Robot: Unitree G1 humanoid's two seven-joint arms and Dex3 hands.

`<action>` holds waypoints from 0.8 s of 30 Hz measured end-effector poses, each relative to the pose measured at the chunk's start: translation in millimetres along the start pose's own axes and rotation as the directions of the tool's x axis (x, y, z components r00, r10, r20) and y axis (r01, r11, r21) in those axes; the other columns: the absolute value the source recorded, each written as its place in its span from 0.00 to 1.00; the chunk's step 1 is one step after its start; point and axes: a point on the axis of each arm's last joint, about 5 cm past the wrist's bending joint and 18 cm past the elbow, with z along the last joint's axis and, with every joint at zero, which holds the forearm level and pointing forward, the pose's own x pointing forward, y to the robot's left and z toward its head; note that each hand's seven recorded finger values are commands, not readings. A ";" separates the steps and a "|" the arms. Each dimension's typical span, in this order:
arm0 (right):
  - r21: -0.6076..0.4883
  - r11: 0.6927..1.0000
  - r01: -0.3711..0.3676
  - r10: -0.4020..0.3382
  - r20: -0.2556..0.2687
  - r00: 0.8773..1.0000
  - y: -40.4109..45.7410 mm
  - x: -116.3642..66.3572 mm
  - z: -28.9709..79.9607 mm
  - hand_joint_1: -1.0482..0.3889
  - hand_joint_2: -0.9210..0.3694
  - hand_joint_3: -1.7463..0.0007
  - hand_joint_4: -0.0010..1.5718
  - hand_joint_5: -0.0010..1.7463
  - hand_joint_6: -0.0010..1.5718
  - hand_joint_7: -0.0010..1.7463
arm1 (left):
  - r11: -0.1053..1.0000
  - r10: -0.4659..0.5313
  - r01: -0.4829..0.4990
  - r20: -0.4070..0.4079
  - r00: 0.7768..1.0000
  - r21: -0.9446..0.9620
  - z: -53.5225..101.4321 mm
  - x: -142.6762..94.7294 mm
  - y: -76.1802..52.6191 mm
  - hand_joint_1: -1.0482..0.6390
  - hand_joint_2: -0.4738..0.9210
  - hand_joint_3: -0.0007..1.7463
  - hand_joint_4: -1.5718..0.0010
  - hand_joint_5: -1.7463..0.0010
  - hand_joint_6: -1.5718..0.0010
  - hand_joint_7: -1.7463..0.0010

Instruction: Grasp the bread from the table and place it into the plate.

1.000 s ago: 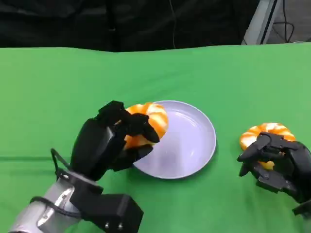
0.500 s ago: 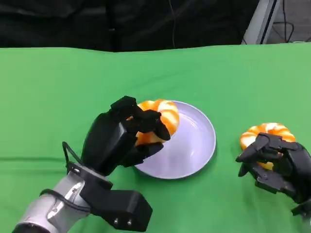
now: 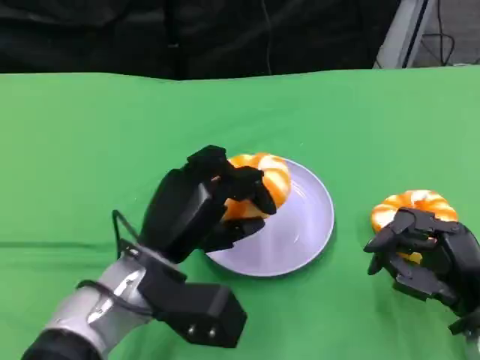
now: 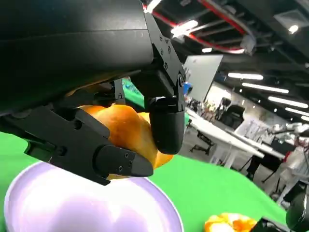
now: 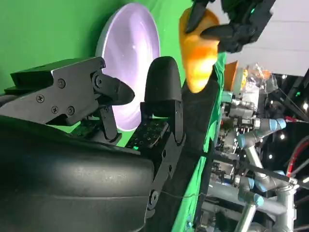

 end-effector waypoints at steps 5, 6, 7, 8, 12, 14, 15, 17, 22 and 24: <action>-0.003 1.000 0.024 -0.024 0.003 1.000 0.1 0.6 0.3 0.79 0.06 0.63 0.54 0.78 0.59 0.54 | 1.000 -0.020 0.020 0.005 1.000 -0.021 1.8 3.8 -6.0 0.58 0.94 0.19 0.60 0.04 0.54 0.32; -0.003 1.000 0.025 -0.025 0.003 1.000 0.1 0.6 0.3 0.79 0.06 0.64 0.54 0.78 0.59 0.54 | 1.000 -0.022 0.022 0.005 1.000 -0.022 1.9 4.1 -6.4 0.58 0.94 0.19 0.60 0.04 0.54 0.32; -0.004 1.000 0.026 -0.026 0.003 1.000 0.1 0.6 0.3 0.79 0.06 0.64 0.54 0.78 0.59 0.54 | 0.999 -0.023 0.023 0.005 1.000 -0.023 2.0 4.1 -6.9 0.58 0.94 0.19 0.60 0.04 0.54 0.32; -0.004 1.000 0.026 -0.026 0.003 1.000 0.1 0.6 0.3 0.79 0.05 0.64 0.54 0.78 0.59 0.54 | 0.999 -0.025 0.025 0.005 1.000 -0.025 2.1 3.9 -7.2 0.58 0.94 0.19 0.60 0.04 0.54 0.31; -0.005 0.999 0.038 -0.038 0.006 0.999 0.3 0.7 0.4 0.78 0.09 0.61 0.53 0.79 0.58 0.56 | 0.999 -0.039 0.039 -0.008 0.999 -0.034 1.4 3.3 -10.1 0.60 0.94 0.19 0.58 0.06 0.52 0.32; -0.010 0.999 0.046 -0.045 0.010 0.999 0.7 1.0 0.7 0.77 0.12 0.59 0.54 0.79 0.58 0.56 | 0.998 -0.052 0.051 -0.023 0.998 -0.039 0.4 2.5 -11.7 0.61 0.95 0.19 0.58 0.06 0.52 0.32; -0.012 0.999 0.050 -0.050 0.009 0.999 1.0 1.1 0.7 0.77 0.12 0.58 0.54 0.79 0.58 0.56 | 0.998 -0.056 0.055 -0.028 0.998 -0.040 -0.1 2.1 -12.4 0.61 0.95 0.19 0.58 0.06 0.53 0.32; -0.018 0.998 0.054 -0.054 0.006 0.999 1.6 1.4 0.7 0.77 0.12 0.57 0.54 0.79 0.58 0.56 | 0.997 -0.061 0.060 -0.038 0.997 -0.049 -0.5 2.2 -13.5 0.61 0.95 0.20 0.58 0.06 0.53 0.31; -0.024 0.999 0.049 -0.049 0.003 0.999 2.9 2.1 0.6 0.77 0.12 0.57 0.54 0.79 0.58 0.56 | 0.996 -0.063 0.060 -0.056 0.996 -0.062 -1.6 4.1 -14.3 0.59 0.96 0.19 0.60 0.07 0.55 0.32; -0.024 0.999 0.049 -0.048 0.003 0.999 3.0 2.2 0.6 0.78 0.12 0.57 0.54 0.79 0.58 0.57 | 0.996 -0.071 0.068 -0.060 0.996 -0.063 -2.2 4.4 -14.0 0.59 0.97 0.19 0.59 0.08 0.54 0.33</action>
